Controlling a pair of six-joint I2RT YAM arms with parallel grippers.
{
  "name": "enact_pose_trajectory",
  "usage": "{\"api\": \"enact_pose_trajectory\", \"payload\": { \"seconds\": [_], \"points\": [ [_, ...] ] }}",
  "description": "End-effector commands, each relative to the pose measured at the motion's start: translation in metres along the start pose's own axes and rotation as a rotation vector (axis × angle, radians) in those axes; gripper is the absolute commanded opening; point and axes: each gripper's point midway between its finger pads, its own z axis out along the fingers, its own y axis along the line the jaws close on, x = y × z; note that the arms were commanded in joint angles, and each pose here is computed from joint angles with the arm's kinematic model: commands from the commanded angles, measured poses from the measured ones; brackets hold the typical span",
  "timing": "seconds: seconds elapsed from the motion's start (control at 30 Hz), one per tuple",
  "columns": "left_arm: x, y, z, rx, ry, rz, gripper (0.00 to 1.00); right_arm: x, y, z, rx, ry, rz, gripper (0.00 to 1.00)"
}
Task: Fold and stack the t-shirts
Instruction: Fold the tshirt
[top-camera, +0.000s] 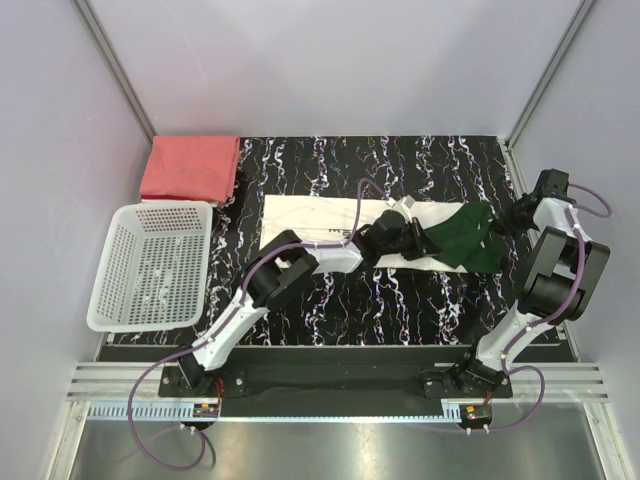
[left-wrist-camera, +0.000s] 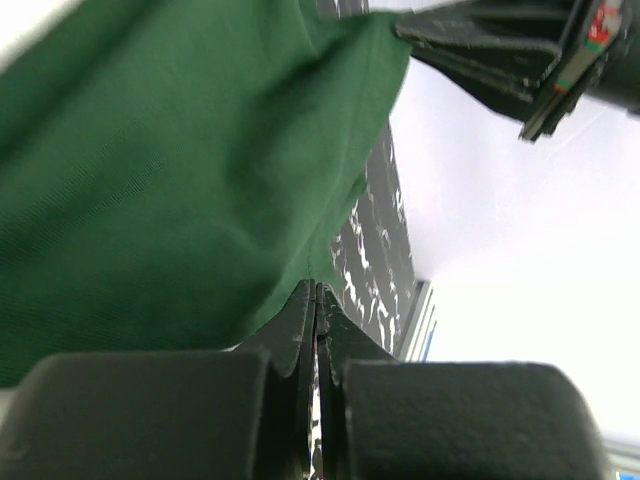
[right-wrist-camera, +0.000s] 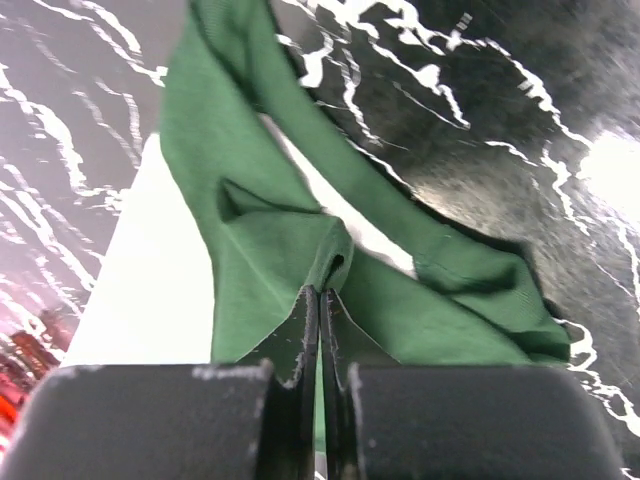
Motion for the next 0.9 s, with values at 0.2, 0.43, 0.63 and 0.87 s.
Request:
{"api": "enact_pose_trajectory", "payload": {
  "seconds": [0.2, 0.43, 0.63, 0.87],
  "points": [
    [-0.056, -0.052, -0.008, 0.141, -0.077, 0.036, 0.00, -0.019, 0.055, -0.012, -0.196, 0.005, 0.044, 0.00],
    [-0.084, -0.042, -0.042, 0.100, -0.062, 0.073, 0.00, -0.013, 0.084, 0.008, -0.296, 0.073, 0.086, 0.00],
    [-0.105, -0.019, -0.070, -0.038, -0.041, 0.186, 0.04, -0.016, 0.105, 0.025, -0.344, 0.086, 0.091, 0.00],
    [-0.108, -0.009, -0.087, -0.083, -0.012, 0.243, 0.10, -0.016, 0.147, 0.031, -0.460, 0.120, 0.097, 0.00]
  ]
}}
